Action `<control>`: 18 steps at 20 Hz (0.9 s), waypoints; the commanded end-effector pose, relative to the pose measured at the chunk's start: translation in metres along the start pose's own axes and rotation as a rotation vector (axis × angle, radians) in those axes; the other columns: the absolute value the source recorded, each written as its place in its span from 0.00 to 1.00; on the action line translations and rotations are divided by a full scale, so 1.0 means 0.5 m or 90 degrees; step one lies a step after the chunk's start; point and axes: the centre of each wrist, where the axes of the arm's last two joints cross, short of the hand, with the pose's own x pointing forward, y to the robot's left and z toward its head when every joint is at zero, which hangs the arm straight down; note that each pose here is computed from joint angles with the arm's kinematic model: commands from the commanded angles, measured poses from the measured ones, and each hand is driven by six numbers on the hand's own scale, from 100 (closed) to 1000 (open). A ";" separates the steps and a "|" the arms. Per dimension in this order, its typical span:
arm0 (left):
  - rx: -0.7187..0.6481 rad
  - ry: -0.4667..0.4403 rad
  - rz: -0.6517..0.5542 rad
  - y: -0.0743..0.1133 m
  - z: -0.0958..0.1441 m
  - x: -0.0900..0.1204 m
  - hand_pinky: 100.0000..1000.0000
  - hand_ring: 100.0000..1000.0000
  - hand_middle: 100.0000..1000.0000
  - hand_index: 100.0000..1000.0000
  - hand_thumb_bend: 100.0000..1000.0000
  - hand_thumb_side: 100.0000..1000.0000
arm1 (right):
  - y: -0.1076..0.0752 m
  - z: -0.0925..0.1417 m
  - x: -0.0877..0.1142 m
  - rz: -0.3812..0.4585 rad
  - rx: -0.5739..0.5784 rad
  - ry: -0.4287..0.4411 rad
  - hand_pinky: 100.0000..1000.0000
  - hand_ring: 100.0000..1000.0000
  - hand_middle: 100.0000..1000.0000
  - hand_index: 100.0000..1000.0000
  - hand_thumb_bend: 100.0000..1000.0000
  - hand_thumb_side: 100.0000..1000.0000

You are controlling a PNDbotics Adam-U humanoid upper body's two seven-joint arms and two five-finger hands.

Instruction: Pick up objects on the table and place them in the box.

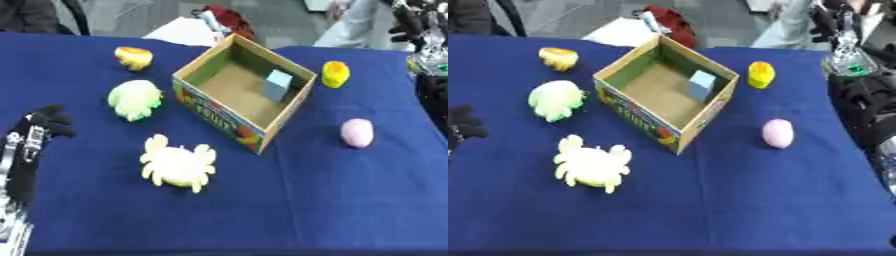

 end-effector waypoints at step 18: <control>0.001 -0.011 -0.012 0.008 -0.005 0.008 0.73 0.52 0.54 0.77 0.00 0.85 | -0.010 -0.004 0.006 0.057 0.028 0.001 0.58 0.57 0.71 0.92 0.00 0.55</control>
